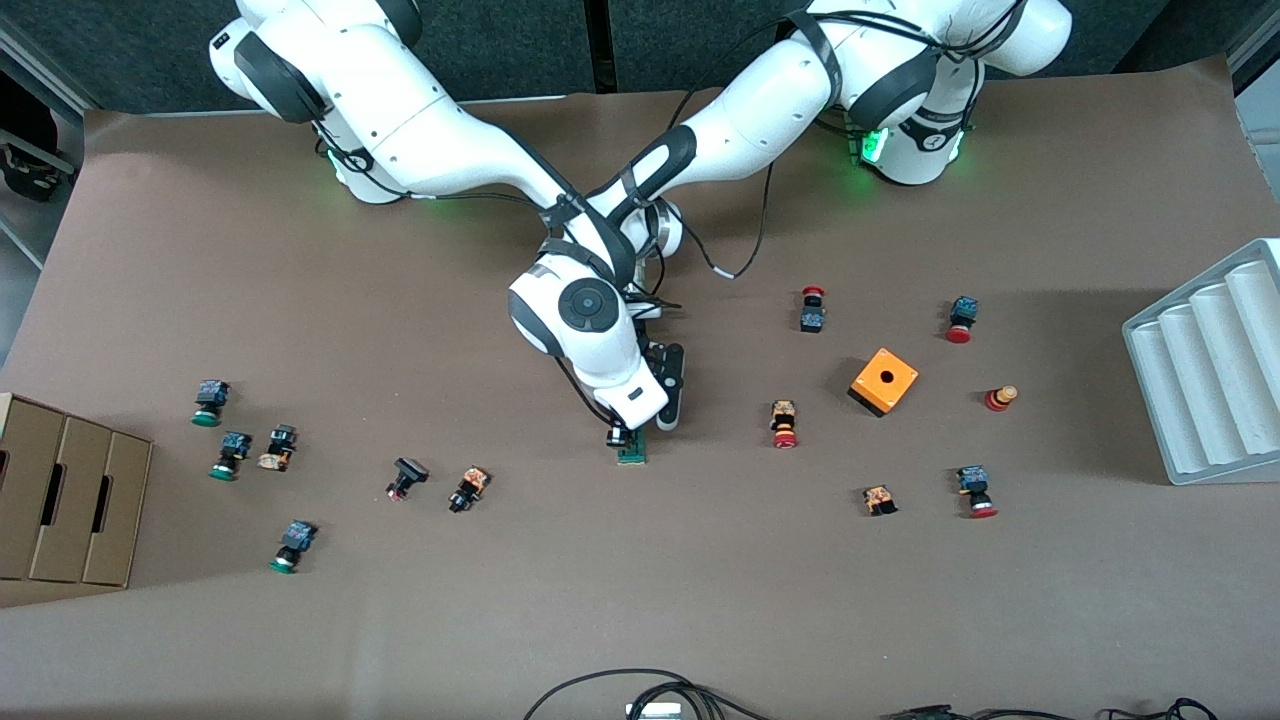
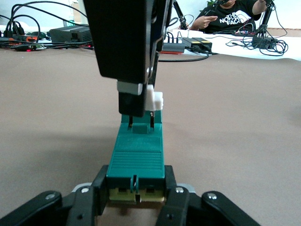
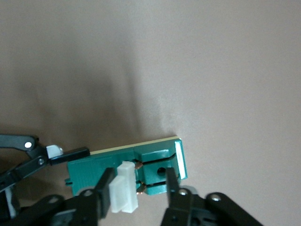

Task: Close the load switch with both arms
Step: 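Close the right gripper on the white lever of the switch, then push the white lever down into the switch with the right gripper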

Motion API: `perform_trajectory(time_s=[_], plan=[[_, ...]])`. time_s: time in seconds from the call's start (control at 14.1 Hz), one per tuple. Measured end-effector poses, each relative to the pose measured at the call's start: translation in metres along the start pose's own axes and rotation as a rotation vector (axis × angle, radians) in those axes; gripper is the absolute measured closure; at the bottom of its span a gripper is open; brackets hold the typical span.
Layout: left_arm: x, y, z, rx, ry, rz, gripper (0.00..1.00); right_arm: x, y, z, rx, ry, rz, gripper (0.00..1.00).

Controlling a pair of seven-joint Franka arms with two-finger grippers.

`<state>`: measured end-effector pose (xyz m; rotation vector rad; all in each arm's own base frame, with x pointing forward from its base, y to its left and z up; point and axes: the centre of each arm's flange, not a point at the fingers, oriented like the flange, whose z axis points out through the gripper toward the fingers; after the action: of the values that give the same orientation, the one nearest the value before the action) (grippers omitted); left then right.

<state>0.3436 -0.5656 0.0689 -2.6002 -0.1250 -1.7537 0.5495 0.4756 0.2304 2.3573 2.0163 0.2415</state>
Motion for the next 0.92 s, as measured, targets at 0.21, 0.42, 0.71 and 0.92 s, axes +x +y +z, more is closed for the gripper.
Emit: perform_trajectory(time_s=[0.21,0.42,0.71,0.92], plan=[[0.0000,0.0000,0.0000,0.000,0.000,0.000,0.51,0.0014,0.0015,-0.0040,-0.008,0.009,0.036,0.52],[0.0000,0.0000,0.0000,0.000,0.000,0.000,0.51,0.0022,0.0023,-0.0058,-0.011,0.014,0.053,0.52],[0.0000,0.0000,0.0000,0.000,0.000,0.000,0.51,0.0024,0.0025,-0.0061,-0.012,0.015,0.054,0.52],[0.0000,0.0000,0.0000,0.000,0.000,0.000,0.51,0.0031,0.0029,-0.0070,-0.020,0.014,0.046,0.63]])
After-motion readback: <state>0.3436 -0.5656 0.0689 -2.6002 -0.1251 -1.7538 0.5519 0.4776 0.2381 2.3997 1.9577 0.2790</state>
